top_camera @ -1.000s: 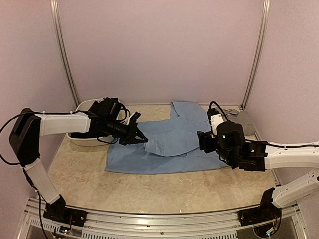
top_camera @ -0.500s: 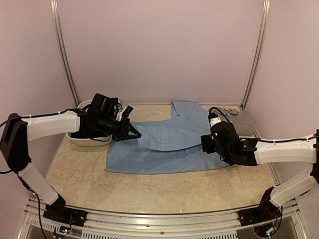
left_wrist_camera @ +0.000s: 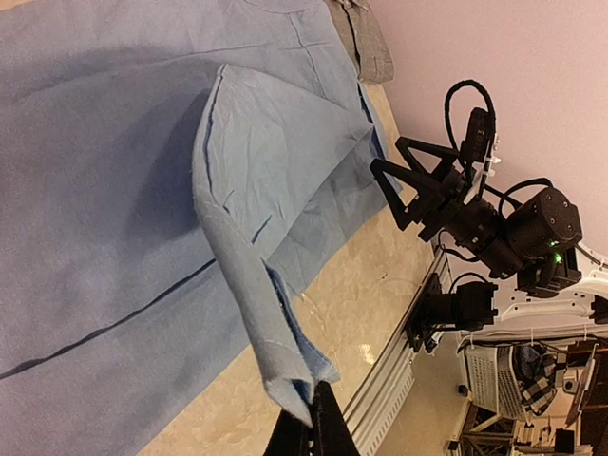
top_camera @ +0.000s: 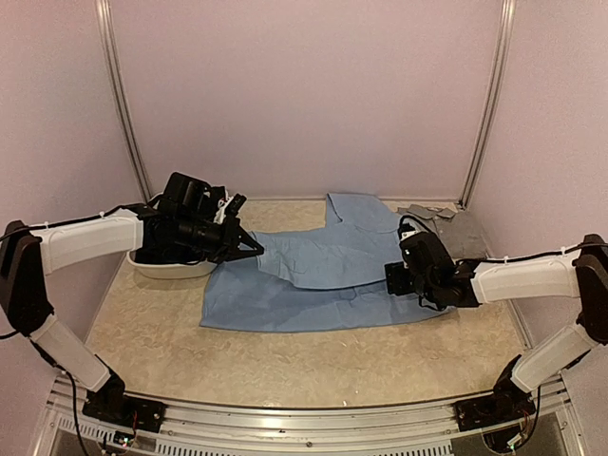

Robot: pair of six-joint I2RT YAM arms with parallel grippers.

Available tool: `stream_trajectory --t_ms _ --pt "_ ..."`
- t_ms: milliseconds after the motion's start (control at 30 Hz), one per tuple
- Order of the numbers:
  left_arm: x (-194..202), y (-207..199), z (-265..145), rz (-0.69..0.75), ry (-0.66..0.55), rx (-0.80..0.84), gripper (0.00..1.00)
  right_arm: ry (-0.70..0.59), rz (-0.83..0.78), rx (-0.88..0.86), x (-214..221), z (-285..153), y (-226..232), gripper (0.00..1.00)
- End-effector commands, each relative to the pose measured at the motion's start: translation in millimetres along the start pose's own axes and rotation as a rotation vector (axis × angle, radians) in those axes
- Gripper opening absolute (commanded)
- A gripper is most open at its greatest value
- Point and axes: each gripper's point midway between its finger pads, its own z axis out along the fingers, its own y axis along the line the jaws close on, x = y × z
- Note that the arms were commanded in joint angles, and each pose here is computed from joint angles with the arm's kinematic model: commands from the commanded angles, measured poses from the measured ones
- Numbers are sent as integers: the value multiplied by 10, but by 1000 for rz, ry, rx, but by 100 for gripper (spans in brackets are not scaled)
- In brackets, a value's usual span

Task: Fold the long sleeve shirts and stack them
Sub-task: Place the sleeve of the 1/3-folded shirt.

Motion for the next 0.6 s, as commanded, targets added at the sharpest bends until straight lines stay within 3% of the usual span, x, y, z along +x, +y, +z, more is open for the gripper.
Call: stream_trajectory --t_ms 0,567 --pt "-63 -96 -163 23 -29 15 0 10 30 -28 -65 53 33 76" --pt "191 175 -335 -26 15 -56 0 70 -13 4 97 222 -23 77"
